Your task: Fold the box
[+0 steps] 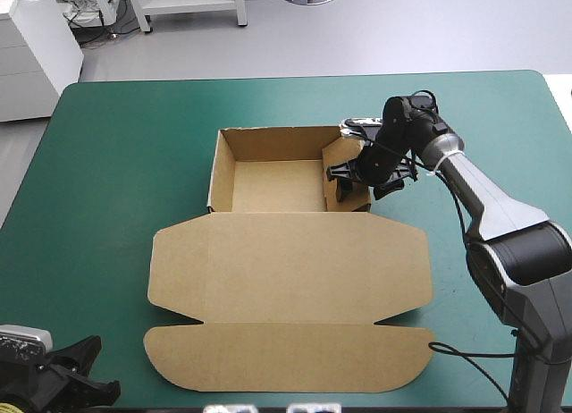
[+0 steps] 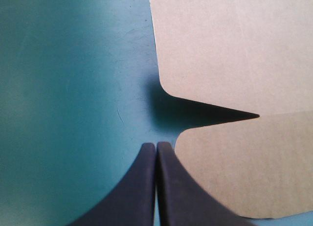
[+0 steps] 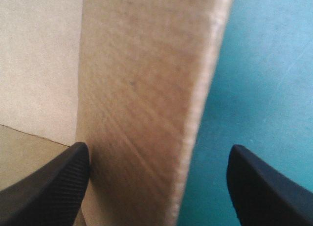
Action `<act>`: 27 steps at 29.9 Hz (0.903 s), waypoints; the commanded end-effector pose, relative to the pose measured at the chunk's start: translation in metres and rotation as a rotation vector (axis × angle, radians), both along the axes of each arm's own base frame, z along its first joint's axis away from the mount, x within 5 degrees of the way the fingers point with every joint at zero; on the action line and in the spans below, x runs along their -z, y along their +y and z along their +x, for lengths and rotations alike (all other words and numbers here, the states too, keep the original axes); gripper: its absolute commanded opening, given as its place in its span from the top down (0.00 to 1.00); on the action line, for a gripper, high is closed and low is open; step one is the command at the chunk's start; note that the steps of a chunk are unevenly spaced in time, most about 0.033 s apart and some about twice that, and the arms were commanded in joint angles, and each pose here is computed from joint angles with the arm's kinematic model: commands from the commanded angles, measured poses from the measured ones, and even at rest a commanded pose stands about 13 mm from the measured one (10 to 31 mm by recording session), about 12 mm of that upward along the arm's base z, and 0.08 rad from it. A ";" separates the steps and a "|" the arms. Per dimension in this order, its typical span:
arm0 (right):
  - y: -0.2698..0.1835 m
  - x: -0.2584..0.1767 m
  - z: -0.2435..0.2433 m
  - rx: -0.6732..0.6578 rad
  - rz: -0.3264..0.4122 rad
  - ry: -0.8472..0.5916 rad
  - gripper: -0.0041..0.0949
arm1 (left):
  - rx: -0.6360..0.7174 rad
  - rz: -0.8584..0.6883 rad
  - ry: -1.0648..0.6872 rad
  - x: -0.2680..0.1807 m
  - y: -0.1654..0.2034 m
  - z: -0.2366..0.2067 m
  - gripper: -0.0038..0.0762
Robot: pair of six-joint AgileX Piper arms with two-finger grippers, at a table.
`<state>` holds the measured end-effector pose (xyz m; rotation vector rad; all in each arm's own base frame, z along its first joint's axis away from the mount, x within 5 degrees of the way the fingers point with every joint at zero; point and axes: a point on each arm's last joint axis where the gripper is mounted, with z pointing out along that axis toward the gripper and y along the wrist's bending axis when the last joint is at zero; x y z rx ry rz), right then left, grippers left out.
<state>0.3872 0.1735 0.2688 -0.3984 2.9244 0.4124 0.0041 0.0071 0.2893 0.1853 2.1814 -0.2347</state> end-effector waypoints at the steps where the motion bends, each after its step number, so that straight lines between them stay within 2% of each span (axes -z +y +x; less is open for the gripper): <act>1: 0.000 -0.027 -0.009 -0.017 0.034 -0.044 0.35 | 0.000 -0.023 -0.048 -0.003 -0.003 0.006 0.96; 4: 0.000 -0.027 -0.009 -0.017 0.035 -0.043 0.51 | 0.000 -0.019 -0.039 0.000 -0.003 0.007 0.96; 9: 0.001 -0.028 -0.010 -0.050 0.040 -0.051 0.98 | 0.000 -0.020 -0.043 0.000 -0.003 0.007 0.96; 15: -0.001 -0.031 -0.010 -0.086 0.041 -0.071 0.98 | 0.001 -0.025 -0.055 -0.001 -0.003 0.007 0.96; 18: -0.014 -0.053 -0.006 -0.058 0.043 -0.144 0.98 | 0.001 -0.025 -0.055 -0.001 -0.003 0.007 0.96; 23: -0.063 -0.118 -0.005 0.053 0.048 -0.347 0.98 | 0.001 -0.025 -0.055 -0.001 -0.003 0.007 0.96; 27: -0.121 -0.155 -0.010 0.162 -0.032 -0.481 0.98 | 0.001 -0.024 -0.053 -0.001 -0.003 0.007 0.96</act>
